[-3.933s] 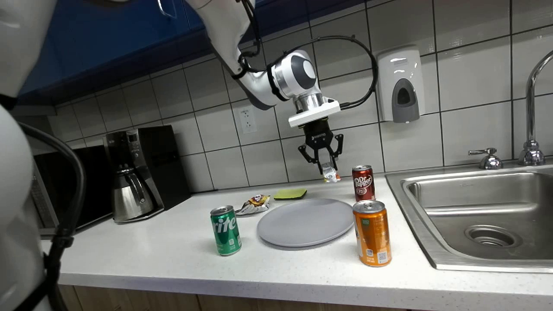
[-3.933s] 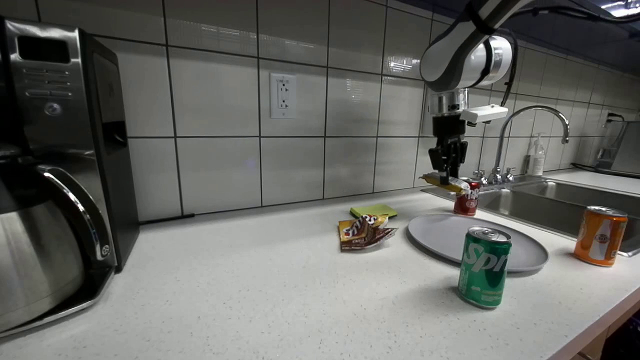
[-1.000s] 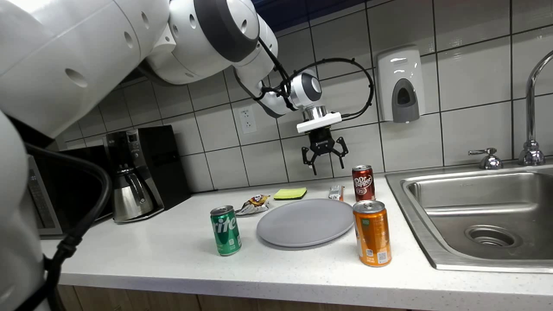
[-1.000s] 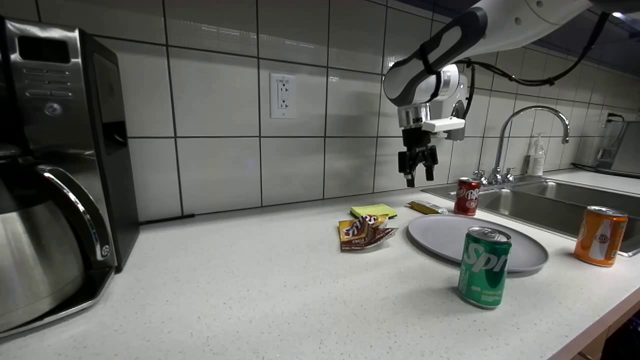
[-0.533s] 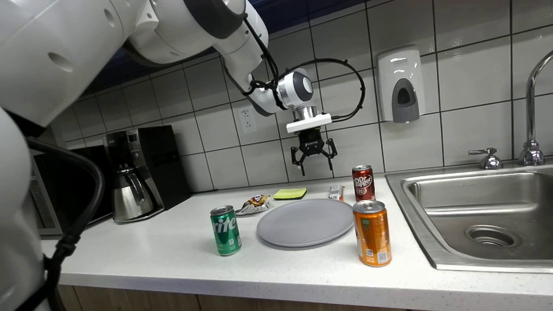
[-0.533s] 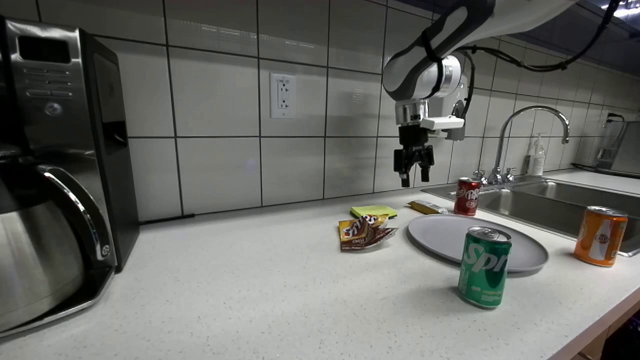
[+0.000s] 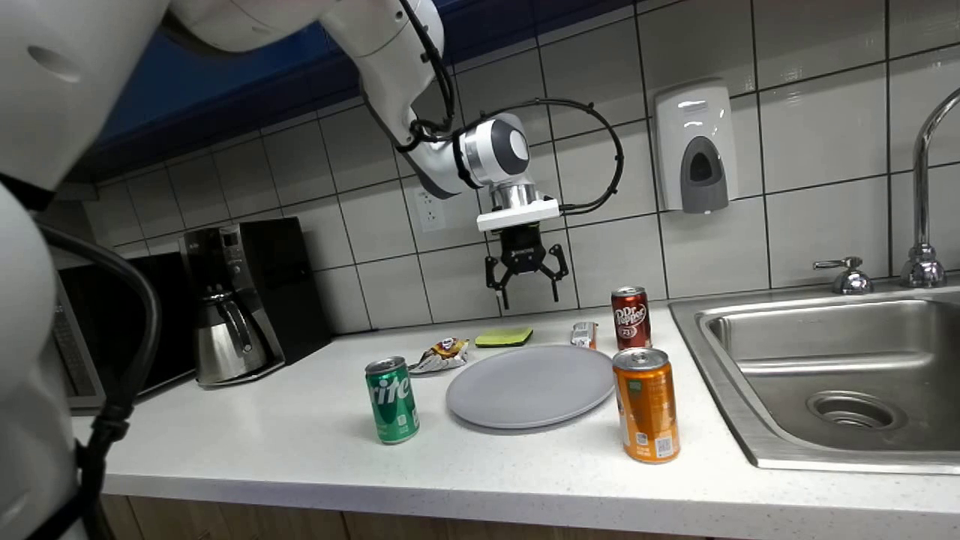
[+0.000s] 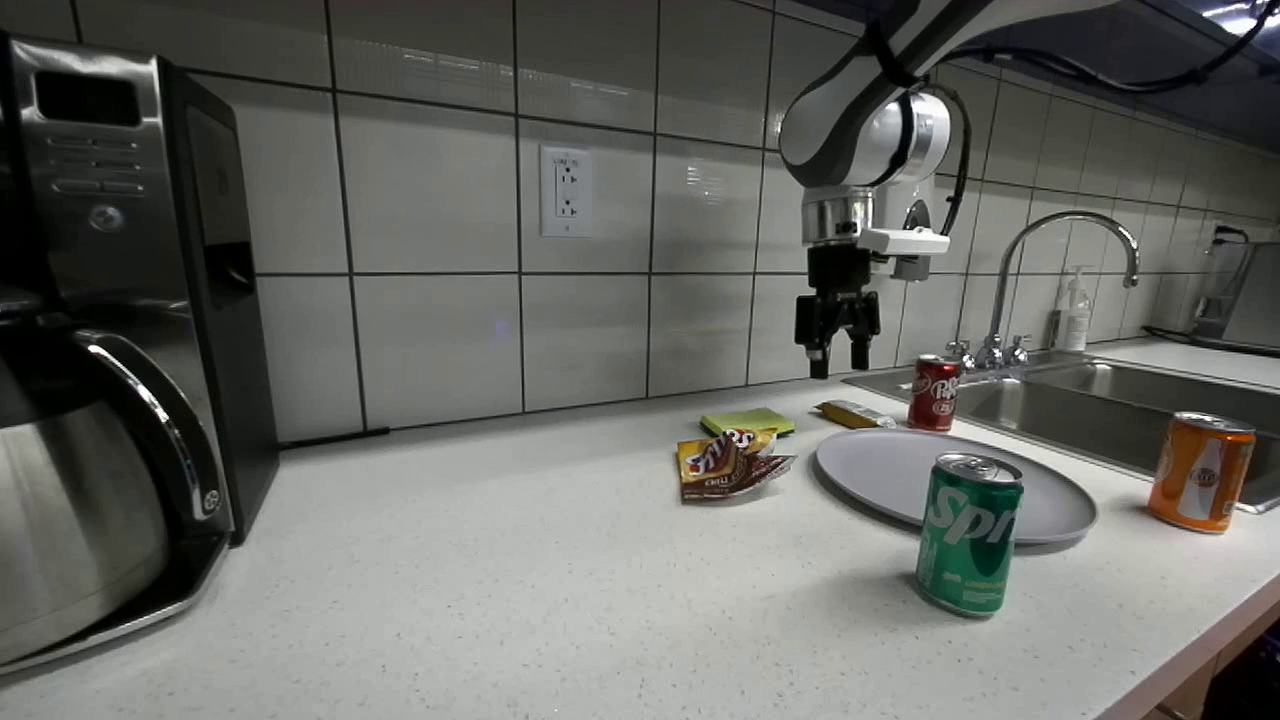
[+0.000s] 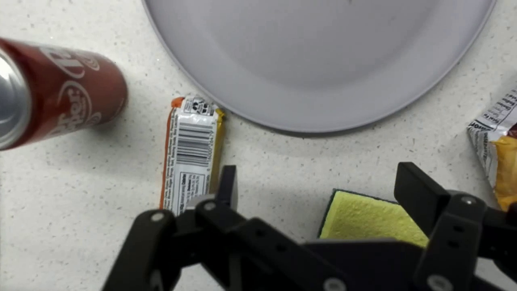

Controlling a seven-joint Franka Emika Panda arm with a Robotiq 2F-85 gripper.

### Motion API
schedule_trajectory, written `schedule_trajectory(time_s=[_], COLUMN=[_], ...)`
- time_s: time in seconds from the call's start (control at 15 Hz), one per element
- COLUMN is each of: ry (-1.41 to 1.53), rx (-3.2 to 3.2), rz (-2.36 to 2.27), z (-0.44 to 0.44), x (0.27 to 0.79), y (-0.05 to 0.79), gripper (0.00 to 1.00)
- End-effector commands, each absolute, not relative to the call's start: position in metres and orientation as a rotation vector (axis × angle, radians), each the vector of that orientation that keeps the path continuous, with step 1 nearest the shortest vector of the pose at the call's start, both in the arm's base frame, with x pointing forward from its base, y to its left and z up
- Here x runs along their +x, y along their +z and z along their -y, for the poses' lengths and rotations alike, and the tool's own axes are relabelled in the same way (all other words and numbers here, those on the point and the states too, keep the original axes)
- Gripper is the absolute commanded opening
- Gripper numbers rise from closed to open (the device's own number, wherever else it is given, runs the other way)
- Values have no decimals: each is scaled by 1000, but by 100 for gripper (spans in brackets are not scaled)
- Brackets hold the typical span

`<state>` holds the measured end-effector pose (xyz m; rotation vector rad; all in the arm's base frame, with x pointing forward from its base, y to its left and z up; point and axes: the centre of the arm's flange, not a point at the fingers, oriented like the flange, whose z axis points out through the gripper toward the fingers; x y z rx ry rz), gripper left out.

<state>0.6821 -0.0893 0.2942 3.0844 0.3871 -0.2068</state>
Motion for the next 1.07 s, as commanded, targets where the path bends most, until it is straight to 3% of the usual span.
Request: schedule_trajectory(time_s=[0.0, 1.0], ry=[-179, -252], rx=[3115, 3141], rz=[-347, -61], z=[79, 120], x=[636, 566], y=[306, 301], gripper=[100, 100])
